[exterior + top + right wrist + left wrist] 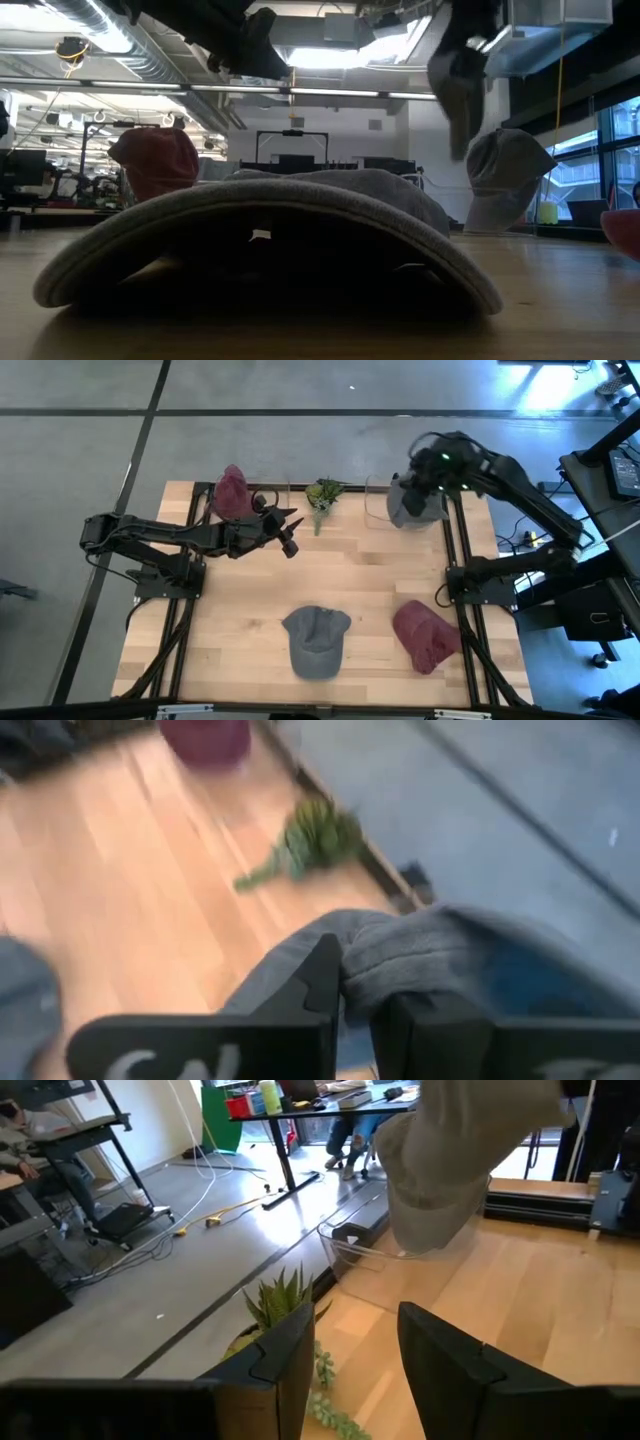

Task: Pick & Place hat
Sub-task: Put the top gray cap into the right transparent bin

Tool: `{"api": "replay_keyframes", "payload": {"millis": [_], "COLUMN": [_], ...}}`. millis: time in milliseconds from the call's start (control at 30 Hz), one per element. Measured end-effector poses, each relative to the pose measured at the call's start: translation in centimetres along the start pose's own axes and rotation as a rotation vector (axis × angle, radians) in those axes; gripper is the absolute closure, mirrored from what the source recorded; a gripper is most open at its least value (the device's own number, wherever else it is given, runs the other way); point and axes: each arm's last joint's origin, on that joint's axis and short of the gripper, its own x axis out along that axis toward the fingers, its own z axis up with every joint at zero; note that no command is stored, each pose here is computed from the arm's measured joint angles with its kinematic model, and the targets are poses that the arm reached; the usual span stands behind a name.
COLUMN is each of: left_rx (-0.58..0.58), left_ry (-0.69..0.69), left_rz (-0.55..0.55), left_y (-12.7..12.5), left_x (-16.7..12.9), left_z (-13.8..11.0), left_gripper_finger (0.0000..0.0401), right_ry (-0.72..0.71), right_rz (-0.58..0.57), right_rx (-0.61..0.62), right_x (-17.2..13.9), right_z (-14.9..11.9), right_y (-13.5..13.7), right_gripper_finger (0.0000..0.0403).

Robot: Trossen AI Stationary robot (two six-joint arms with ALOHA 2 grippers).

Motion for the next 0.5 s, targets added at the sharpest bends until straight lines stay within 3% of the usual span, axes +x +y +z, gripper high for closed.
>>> {"api": "replay_keyframes", "payload": {"millis": [233,500], "left_rx": [-0.013,-0.011], "left_ry": [0.031,0.056], "left_rz": [0.000,0.002], "left_y": [0.0,0.0], "left_x": [0.0,0.0], "left_z": [-0.3,-0.6], "left_gripper_finger": [0.0260,0.0260], "right_ry": [0.276,0.418], "right_rz": [-0.029,-0.084], "right_rx": [-0.016,-0.006], "right_x": [5.4,9.0], "right_z": [-0.7,-1.4], "right_y": [-3.4,-6.5], "right_gripper_finger": [0.0373,0.0373]}}
